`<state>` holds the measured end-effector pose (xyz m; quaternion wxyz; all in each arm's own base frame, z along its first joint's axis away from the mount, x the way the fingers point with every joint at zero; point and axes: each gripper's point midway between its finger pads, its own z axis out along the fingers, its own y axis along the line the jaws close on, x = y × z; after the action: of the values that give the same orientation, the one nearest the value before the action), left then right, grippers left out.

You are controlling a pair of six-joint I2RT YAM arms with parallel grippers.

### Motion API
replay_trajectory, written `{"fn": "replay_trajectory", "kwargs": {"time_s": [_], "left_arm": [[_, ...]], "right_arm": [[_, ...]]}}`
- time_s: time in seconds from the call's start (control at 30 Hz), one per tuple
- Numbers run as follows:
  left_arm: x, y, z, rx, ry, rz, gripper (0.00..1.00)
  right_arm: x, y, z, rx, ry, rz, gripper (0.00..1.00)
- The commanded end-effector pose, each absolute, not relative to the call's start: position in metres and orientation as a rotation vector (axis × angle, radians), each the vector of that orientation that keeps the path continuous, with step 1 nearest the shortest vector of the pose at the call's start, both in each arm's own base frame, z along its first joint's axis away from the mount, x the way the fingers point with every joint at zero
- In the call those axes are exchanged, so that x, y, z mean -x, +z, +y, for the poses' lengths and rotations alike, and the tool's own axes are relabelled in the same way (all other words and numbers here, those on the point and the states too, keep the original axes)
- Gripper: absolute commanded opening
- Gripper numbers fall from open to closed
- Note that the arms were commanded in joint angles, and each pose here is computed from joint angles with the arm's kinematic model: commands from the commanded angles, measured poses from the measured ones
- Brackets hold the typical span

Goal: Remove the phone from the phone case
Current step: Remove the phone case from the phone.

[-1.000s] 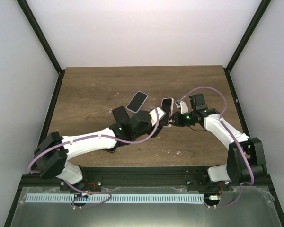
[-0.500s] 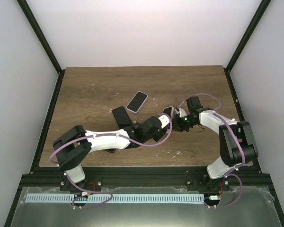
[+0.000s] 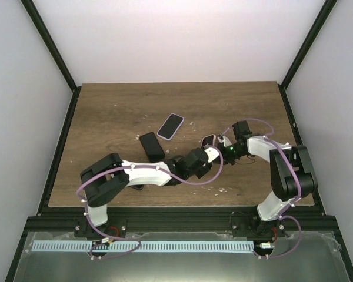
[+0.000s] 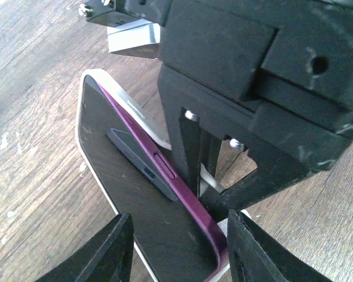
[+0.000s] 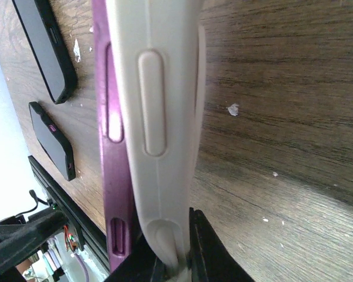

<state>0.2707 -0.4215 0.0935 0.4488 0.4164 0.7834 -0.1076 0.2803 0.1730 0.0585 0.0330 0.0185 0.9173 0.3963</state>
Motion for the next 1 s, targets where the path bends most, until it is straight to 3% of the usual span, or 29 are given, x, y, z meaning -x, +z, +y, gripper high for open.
{"fn": "replay_trajectory", "kwargs": {"time_s": [0.0, 0.6, 0.9, 0.97], "left_arm": [[-0.274, 0.090, -0.428, -1.057, -0.219, 1.904, 0.45], [-0.287, 0.064, -0.411, -1.196, 0.176, 1.748, 0.34], [-0.293, 0.061, -0.408, -1.213, 0.262, 1.685, 0.20], [-0.293, 0.061, -0.409, -1.213, 0.258, 1.685, 0.12]], "right_arm": [[-0.295, 0.080, 0.181, -0.006, 1.303, 2.743, 0.01], [-0.289, 0.088, 0.186, 0.029, 1.383, 2.716, 0.01], [-0.287, 0.097, 0.191, 0.064, 1.442, 2.677, 0.01], [-0.287, 0.099, 0.191, 0.072, 1.440, 2.669, 0.01]]}}
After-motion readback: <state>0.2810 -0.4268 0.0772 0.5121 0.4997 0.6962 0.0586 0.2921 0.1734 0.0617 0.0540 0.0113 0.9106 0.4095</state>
